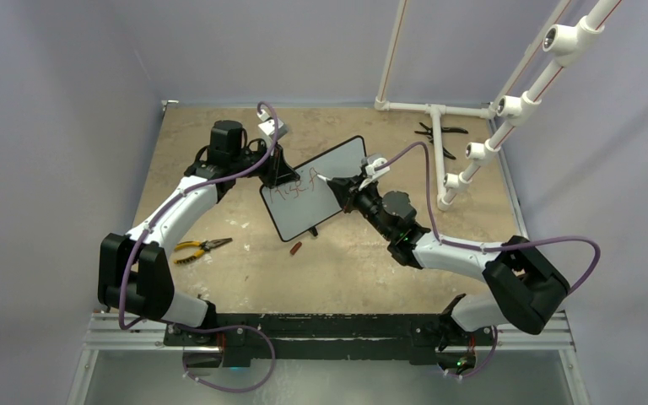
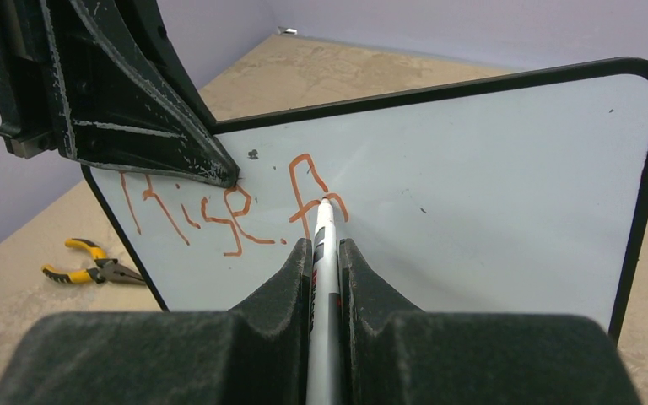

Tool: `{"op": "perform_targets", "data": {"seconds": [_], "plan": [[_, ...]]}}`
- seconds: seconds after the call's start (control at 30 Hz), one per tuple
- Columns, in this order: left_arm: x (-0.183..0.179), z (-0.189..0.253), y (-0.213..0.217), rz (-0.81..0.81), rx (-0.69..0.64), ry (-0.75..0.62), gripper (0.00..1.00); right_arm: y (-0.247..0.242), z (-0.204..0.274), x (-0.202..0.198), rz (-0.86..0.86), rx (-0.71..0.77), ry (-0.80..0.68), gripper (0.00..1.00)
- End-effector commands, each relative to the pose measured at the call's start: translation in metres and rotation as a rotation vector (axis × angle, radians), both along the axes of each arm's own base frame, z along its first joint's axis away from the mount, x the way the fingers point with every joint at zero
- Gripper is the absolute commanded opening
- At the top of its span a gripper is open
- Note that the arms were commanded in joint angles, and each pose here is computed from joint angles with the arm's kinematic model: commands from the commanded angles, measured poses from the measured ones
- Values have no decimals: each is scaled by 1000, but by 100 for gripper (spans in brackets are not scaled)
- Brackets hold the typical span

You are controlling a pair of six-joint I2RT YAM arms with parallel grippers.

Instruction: Write a sentence on the whiteboard

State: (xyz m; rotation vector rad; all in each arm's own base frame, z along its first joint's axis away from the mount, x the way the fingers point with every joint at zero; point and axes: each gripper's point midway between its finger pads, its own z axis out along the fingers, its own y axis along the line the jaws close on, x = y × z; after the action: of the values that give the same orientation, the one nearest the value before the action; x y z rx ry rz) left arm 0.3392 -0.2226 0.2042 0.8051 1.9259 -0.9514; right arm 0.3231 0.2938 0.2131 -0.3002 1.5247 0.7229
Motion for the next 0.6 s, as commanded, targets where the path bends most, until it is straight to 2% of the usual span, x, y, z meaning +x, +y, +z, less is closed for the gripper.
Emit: {"op": "perform_targets", "data": {"seconds": [0.0, 0.3, 0.57], "plan": [[-7, -16, 2, -2, 34, 41, 0, 2, -9, -2, 19, -23, 14, 0], [-7, -16, 2, -2, 35, 42, 0, -7, -34, -5, -12, -48, 79, 0], [-7, -16, 2, -3, 35, 44, 0, -9, -10, 6, -60, -20, 30, 0]]}}
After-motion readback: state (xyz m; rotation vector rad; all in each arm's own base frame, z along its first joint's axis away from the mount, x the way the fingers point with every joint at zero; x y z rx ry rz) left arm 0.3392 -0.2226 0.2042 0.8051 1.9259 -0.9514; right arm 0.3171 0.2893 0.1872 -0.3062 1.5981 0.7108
